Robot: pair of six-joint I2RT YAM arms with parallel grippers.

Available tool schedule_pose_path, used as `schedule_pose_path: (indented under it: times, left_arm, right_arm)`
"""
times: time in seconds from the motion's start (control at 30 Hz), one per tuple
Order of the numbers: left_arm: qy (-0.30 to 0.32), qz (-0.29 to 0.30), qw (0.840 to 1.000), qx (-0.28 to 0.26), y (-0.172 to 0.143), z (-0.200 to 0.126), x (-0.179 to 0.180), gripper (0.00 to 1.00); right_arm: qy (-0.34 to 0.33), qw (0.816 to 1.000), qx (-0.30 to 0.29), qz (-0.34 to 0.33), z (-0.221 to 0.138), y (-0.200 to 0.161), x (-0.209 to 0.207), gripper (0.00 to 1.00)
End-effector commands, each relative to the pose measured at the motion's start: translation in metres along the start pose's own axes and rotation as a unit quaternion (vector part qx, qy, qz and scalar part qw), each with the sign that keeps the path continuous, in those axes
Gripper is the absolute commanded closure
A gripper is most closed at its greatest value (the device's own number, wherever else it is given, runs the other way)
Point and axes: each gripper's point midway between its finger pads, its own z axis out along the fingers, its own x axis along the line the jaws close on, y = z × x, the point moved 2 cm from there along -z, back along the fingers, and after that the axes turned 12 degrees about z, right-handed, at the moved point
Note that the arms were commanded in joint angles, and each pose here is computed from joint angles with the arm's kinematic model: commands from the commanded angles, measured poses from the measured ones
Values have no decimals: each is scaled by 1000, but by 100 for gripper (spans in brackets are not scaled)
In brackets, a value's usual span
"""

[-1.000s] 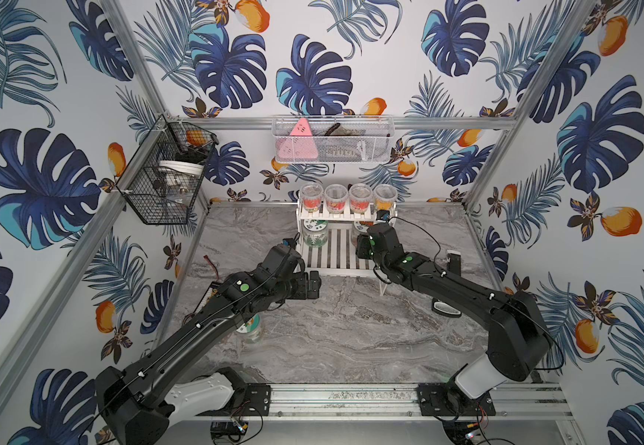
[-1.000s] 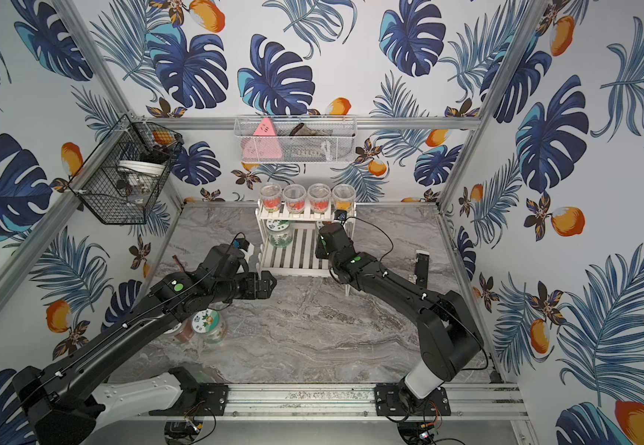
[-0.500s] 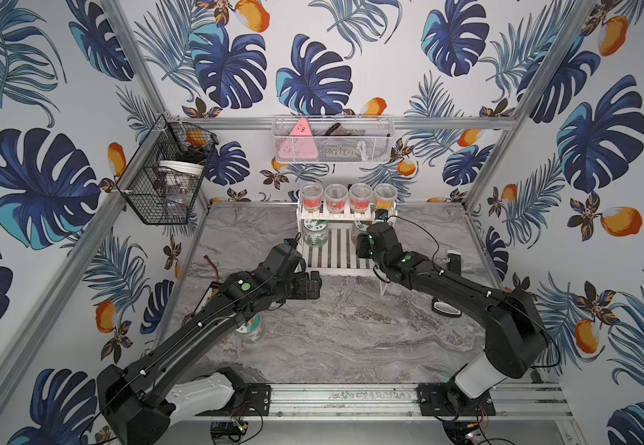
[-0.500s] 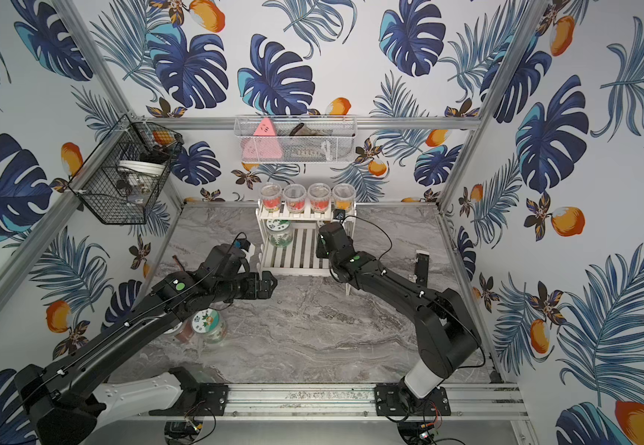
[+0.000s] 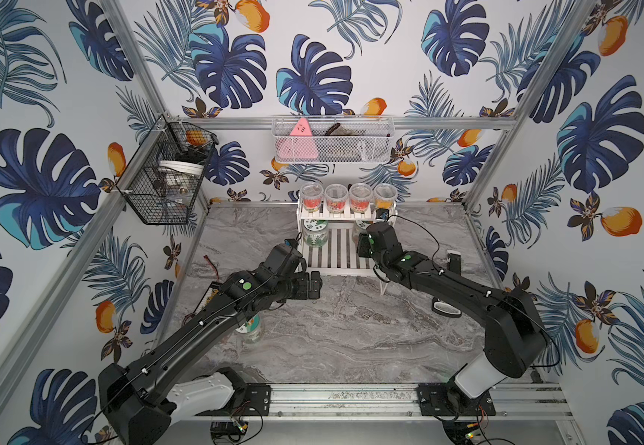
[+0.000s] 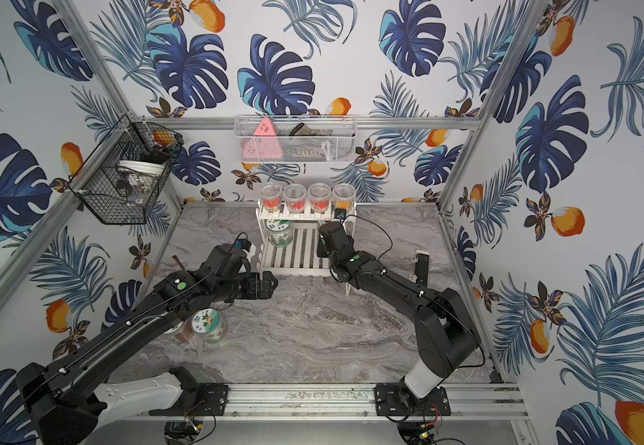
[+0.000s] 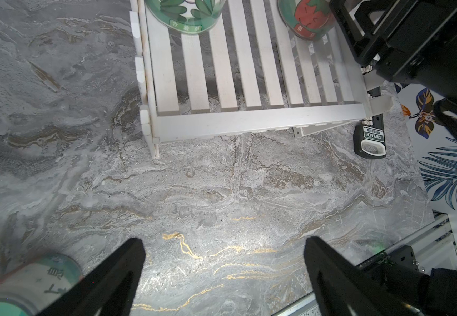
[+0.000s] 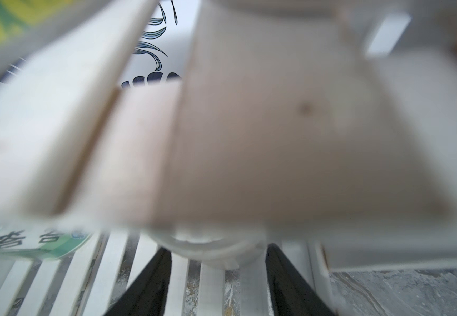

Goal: Place the seed container on the shelf
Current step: Place the seed jar on the shelf.

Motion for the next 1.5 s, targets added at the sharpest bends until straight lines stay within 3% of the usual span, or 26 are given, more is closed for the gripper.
schedule_pose_path:
  times: [0.0,0.63,1.1,1.23,1.37,1.47]
  left_arm:
    - [0,1,1000,-11,5,0,0,1]
    - [7,1,1000,-9,6,0,2,1]
    - [69,-16,997,-15,7,-16,36,1]
    - [134,-62,989,-4,-3,-21,71,1]
    - [230,-136,964,-3,-24,-33,117,1]
    - [274,-167,947,4,-42,-41,138,1]
  right_arm:
    - [-9,1000,-14,3,-1,7,-1,41]
    - [10,1000,5,1,-4,1,2,36]
    - [90,994,67,-6,-59,-16,-3,29]
    - [183,979,87,-13,-92,-24,8,27]
    - [290,948,132,-11,-124,-38,27,26]
    - [331,925,183,-15,-138,-57,38,25]
